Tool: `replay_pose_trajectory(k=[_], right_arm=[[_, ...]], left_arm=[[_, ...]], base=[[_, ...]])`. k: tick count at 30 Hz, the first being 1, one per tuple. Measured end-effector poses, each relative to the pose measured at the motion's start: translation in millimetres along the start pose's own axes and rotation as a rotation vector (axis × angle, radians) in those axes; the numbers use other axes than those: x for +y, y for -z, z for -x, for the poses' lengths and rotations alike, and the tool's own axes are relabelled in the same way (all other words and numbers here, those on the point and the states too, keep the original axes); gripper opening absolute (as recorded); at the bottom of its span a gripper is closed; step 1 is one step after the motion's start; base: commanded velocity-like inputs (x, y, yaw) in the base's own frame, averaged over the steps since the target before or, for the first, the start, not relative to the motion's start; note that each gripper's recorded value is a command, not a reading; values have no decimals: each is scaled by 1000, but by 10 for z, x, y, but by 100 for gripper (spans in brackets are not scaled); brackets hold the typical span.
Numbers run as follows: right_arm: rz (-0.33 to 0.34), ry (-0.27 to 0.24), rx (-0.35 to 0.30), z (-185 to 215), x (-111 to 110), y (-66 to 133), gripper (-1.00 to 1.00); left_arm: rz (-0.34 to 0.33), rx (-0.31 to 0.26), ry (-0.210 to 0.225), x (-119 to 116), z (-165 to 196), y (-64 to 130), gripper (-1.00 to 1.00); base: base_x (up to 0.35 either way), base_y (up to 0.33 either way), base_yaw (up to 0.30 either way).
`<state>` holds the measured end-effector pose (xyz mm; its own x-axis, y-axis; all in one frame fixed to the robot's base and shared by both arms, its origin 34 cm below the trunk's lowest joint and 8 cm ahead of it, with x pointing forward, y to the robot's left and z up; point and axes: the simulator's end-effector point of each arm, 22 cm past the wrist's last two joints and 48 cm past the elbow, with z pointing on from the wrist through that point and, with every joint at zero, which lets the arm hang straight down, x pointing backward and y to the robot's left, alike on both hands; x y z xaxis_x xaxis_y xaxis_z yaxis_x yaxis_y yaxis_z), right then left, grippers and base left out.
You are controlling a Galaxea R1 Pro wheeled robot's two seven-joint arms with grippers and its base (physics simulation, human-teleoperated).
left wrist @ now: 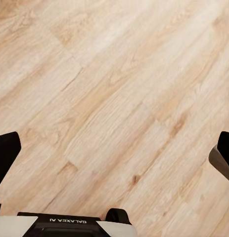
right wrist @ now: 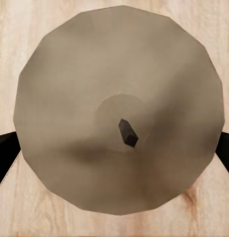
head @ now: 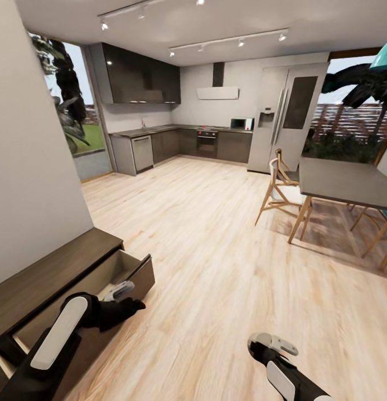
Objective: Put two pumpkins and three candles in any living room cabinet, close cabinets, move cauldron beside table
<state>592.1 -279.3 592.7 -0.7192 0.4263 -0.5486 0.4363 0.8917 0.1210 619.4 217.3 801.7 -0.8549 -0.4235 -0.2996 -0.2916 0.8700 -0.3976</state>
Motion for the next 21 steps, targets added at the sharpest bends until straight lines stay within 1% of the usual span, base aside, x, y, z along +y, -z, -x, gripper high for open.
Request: replay_pose_trajectory(k=[14,21], right_arm=[[0,0,0,-2,-1,0,-100],[0,0,1,-4,4,1,-100]], left_arm=[[1,-1,-1,2,2,0,100],[1,-1,0,2,2,0,100]], base=[[320,-3,0],[321,-100,0]])
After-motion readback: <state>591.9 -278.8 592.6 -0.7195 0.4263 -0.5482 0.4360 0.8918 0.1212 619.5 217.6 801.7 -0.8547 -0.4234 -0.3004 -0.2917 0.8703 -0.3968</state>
